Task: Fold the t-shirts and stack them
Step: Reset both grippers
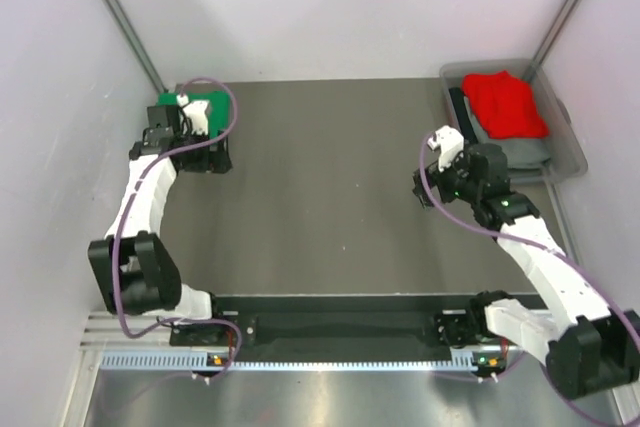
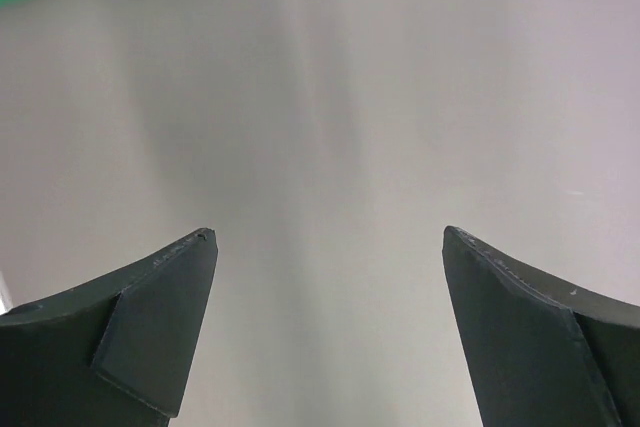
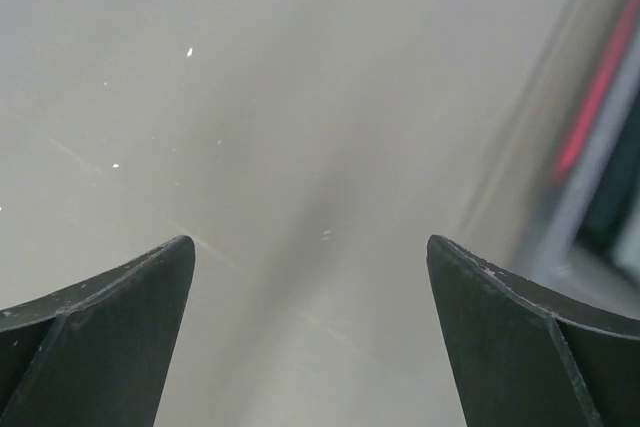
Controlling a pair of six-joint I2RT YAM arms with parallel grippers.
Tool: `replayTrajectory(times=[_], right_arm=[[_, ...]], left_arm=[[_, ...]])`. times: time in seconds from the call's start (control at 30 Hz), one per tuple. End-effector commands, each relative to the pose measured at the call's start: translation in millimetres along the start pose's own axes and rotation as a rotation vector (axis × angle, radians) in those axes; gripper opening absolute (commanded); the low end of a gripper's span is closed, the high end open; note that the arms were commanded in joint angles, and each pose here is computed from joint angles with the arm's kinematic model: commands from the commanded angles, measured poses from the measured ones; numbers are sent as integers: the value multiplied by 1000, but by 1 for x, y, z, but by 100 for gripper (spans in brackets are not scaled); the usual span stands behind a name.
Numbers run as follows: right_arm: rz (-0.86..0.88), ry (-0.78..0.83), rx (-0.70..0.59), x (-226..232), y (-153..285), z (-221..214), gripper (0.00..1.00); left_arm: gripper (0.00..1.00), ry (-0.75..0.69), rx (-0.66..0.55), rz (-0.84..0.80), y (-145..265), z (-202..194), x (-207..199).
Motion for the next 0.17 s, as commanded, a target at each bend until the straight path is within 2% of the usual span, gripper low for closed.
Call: replayTrajectory(times=[0.0,0.13], right_arm=[[-24,-136,-43,-7,-8,18,100],[12,-162,-18,-4,-18,16,100]], left_arm=[[99,-90,-70,-111,23,9,-43],[99,-46,-125,-213,50,17,-71]])
Point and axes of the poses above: each gripper's point midway between its finger pads, its own y axis back along the fingers, its own x axis along the line the jaws close on, z = x × y, the point moved 3 cm from there along y, back along the fingers, and after that the axes turned 2 degrees about y, right-handed, at the moved point
